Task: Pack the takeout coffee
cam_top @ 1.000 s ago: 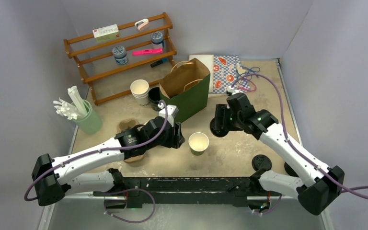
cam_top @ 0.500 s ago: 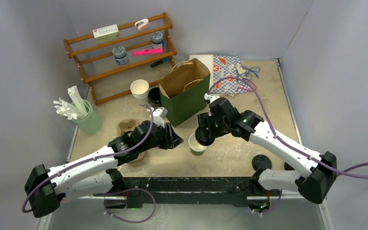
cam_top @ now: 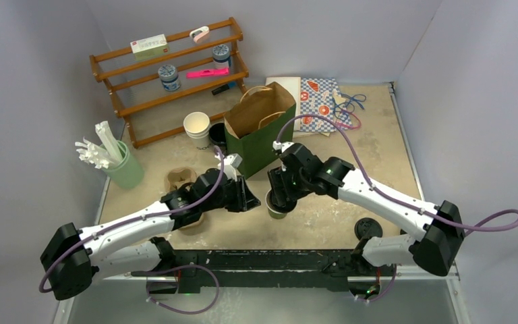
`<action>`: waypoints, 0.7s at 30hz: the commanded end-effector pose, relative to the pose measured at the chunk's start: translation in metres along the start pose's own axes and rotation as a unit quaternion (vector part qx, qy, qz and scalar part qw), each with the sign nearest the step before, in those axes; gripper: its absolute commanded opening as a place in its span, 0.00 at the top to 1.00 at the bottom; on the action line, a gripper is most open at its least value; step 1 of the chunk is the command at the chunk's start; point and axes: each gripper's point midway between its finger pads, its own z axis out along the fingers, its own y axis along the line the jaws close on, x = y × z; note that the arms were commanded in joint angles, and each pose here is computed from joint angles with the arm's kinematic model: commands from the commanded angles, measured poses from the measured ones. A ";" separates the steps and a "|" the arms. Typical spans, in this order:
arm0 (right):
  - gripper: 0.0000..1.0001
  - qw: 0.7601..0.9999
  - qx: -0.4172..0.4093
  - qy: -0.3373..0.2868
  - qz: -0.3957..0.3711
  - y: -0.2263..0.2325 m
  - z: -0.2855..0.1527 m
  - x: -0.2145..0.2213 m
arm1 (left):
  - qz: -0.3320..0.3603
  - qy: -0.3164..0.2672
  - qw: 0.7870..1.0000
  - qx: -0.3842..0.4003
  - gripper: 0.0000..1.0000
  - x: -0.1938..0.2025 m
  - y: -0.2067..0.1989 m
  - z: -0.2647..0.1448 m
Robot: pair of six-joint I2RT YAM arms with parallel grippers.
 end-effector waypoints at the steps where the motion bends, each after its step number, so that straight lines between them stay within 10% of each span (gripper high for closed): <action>1: 0.43 1.000 0.002 -0.015 -0.025 0.007 -0.004 -0.012 | -0.005 0.004 1.000 0.013 0.76 -0.002 -0.006 0.005; 21: 0.41 0.997 0.035 -0.004 -0.071 0.015 0.004 -0.014 | 0.000 0.030 1.000 -0.004 0.81 0.006 0.003 0.021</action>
